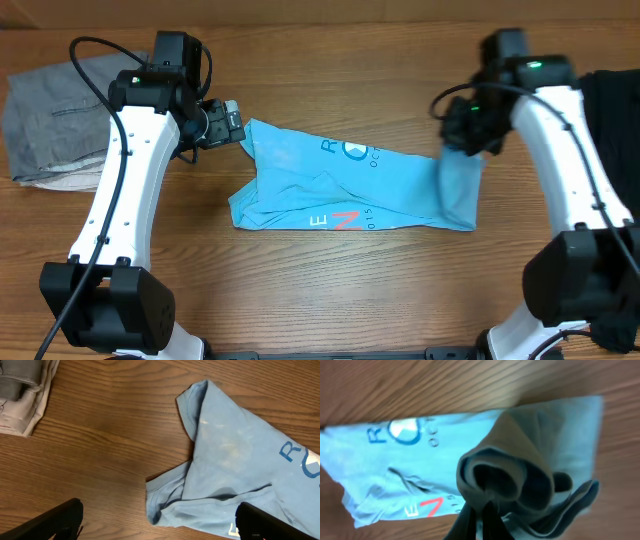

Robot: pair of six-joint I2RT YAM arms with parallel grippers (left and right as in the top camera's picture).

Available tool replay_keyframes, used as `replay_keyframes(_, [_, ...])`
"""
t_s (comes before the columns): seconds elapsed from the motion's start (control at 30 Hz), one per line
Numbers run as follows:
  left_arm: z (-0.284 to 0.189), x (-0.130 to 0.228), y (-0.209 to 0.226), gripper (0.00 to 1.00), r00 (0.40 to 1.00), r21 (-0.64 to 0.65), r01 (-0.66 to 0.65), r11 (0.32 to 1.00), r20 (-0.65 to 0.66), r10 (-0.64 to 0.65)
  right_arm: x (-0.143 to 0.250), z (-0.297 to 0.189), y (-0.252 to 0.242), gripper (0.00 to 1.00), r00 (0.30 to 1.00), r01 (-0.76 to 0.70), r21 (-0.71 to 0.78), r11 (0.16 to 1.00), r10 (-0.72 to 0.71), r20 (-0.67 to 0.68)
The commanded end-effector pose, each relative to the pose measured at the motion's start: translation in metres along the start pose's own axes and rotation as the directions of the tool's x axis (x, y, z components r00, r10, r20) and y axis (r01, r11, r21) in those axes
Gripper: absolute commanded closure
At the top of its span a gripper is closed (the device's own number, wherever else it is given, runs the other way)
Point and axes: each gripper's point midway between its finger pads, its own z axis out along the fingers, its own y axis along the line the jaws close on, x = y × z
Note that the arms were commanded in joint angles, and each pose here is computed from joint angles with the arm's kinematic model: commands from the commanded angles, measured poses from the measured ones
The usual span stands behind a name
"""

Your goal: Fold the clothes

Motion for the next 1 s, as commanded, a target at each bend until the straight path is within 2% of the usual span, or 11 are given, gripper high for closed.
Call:
replay_keyframes(0.0, [-0.006,-0.003,0.0,0.0,1.0,-0.002,0.005,1.0,0.02,-0.005,0.018,0.023,0.025,0.96,0.999,0.037,-0.015,0.999,-0.037,-0.024])
replay_keyframes(0.4, [-0.006,-0.003,0.0,0.0,1.0,-0.002,0.005,1.0,0.02,-0.005,0.048,0.079,0.081,0.96,0.98,0.194,-0.154,0.969,-0.198,-0.011])
replay_keyframes(0.97, [-0.006,-0.003,0.0,0.0,1.0,-0.002,0.005,1.0,0.02,-0.005,0.044,0.082,0.104,0.96,0.981,0.194,-0.21,0.958,-0.189,0.041])
